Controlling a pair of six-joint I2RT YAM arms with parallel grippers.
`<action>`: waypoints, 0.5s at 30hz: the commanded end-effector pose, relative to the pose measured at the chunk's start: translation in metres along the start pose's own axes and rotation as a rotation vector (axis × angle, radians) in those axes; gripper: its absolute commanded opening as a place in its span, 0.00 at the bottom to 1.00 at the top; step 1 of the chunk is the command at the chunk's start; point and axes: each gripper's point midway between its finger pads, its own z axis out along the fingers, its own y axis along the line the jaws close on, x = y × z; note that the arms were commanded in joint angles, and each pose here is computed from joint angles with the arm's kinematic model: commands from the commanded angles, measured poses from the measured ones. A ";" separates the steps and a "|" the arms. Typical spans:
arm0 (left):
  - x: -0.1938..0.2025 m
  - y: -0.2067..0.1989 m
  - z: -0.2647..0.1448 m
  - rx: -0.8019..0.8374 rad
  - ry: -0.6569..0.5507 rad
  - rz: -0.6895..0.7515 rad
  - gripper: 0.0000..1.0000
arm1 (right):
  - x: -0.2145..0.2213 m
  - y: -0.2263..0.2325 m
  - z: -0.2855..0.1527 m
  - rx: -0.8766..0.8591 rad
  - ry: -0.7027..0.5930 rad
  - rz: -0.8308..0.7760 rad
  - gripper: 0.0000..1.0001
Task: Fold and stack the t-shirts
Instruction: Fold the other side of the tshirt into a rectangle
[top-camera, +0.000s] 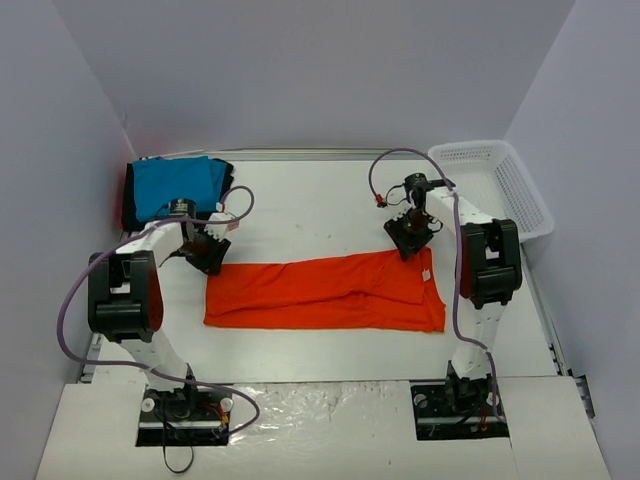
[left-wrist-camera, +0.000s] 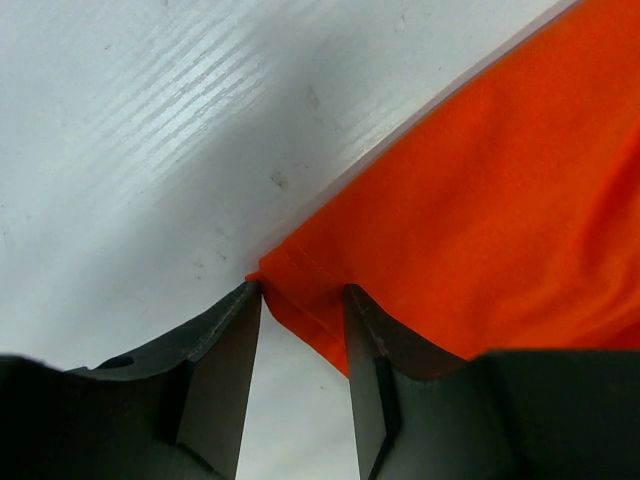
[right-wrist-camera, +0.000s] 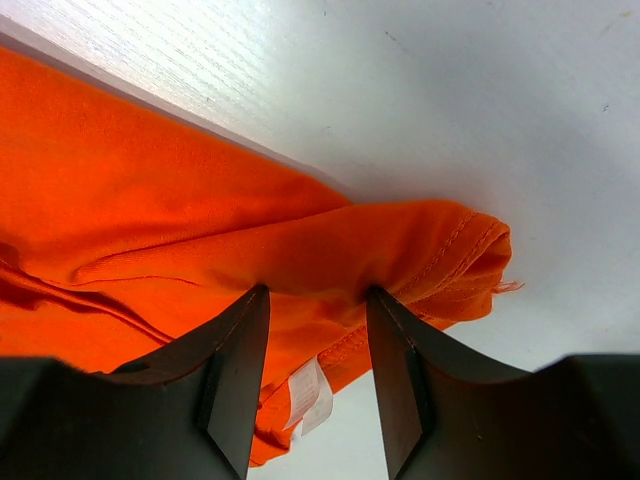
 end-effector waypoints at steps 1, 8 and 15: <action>-0.010 0.005 -0.005 0.002 -0.012 -0.002 0.37 | 0.010 -0.001 -0.006 0.008 0.029 0.001 0.40; -0.014 0.003 -0.005 0.027 -0.024 -0.007 0.02 | 0.012 -0.004 -0.003 0.016 0.039 0.013 0.40; -0.016 0.000 -0.005 0.036 -0.031 -0.010 0.02 | 0.008 -0.011 -0.001 0.033 0.033 0.038 0.40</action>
